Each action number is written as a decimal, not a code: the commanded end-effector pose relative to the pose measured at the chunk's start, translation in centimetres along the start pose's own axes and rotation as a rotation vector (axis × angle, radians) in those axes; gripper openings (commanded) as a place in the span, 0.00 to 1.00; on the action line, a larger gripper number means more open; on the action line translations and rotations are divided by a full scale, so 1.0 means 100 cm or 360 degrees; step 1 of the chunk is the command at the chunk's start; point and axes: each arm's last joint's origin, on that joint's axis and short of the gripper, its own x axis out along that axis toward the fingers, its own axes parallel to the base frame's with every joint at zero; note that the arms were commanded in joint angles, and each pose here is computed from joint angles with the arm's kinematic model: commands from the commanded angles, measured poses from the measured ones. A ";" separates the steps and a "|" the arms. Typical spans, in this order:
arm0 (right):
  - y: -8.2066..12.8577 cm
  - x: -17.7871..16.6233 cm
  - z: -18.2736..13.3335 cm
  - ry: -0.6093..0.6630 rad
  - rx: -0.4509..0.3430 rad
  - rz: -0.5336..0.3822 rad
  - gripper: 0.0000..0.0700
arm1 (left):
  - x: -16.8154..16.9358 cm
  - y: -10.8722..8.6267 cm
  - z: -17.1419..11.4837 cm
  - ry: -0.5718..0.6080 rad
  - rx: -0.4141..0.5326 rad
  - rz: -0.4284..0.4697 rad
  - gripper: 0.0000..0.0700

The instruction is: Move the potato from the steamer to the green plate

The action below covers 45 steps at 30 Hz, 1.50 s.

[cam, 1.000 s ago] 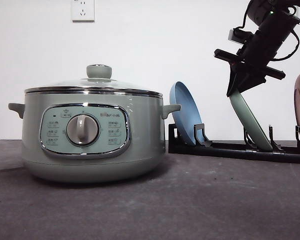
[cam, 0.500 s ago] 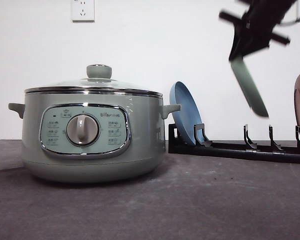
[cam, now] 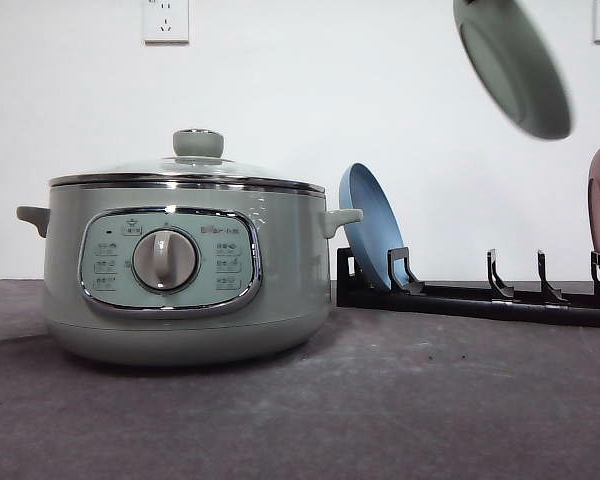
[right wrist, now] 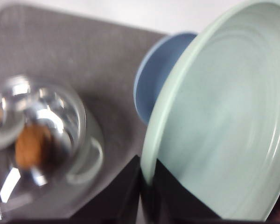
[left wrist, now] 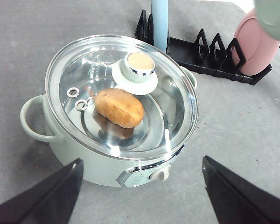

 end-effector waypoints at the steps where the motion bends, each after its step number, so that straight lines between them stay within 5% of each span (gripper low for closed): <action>1: 0.009 -0.009 0.001 0.0027 -0.0141 -0.0052 0.01 | -0.003 -0.002 0.006 -0.0040 0.0032 -0.0007 0.74; 8: 0.047 -0.018 -0.032 0.0319 -0.0331 -0.0032 0.01 | -0.003 -0.002 0.006 -0.0041 0.0033 -0.0007 0.74; 23: 0.111 0.045 -0.163 0.0819 -0.0780 -0.0036 0.01 | -0.003 -0.002 0.006 -0.0041 0.0033 -0.0007 0.74; 45: 0.170 0.110 -0.245 0.1186 -0.0999 0.0006 0.01 | -0.003 -0.002 0.006 -0.0040 0.0032 -0.0007 0.74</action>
